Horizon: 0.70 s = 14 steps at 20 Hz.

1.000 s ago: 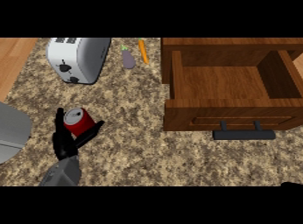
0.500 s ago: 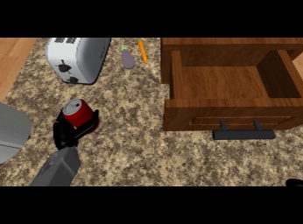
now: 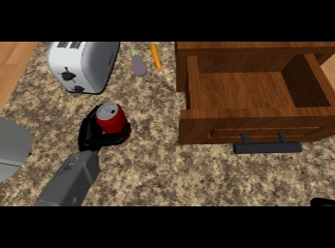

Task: Pick up the can, place it into the drawer and close the drawer

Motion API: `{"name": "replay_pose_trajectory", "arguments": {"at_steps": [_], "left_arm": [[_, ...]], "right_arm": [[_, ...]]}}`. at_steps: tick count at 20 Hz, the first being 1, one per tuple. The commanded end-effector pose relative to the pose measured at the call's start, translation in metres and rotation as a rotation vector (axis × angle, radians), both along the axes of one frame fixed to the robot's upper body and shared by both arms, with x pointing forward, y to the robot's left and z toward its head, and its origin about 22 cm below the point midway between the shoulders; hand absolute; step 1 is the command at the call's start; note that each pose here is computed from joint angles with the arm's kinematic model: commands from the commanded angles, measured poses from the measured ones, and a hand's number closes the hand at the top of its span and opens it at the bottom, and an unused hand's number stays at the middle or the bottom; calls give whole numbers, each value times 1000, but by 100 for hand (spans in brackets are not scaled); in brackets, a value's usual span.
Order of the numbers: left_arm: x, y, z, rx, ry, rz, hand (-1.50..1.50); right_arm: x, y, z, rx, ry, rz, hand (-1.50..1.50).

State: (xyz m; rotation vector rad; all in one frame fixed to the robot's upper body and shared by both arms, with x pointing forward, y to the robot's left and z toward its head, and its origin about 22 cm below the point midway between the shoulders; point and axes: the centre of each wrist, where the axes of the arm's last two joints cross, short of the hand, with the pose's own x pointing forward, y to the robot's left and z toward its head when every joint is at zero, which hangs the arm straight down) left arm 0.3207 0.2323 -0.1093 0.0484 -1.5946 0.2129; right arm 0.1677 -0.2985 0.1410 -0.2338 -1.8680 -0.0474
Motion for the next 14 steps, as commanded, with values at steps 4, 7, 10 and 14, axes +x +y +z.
{"name": "replay_pose_trajectory", "arguments": {"at_steps": [4,7,10,14], "left_arm": [[34,-26,35,-10,-51,-148,150],[45,-51,54,6,-41,-188,150],[55,-57,76,45,-69,-237,150],[73,-88,138,53,-108,-277,150]], "right_arm": [[-8,-7,1,-12,1,-36,-150],[2,-6,8,-7,-8,-38,-150],[5,-13,11,-13,-6,-52,-150],[-2,-22,9,-21,-13,-63,-150]]}}
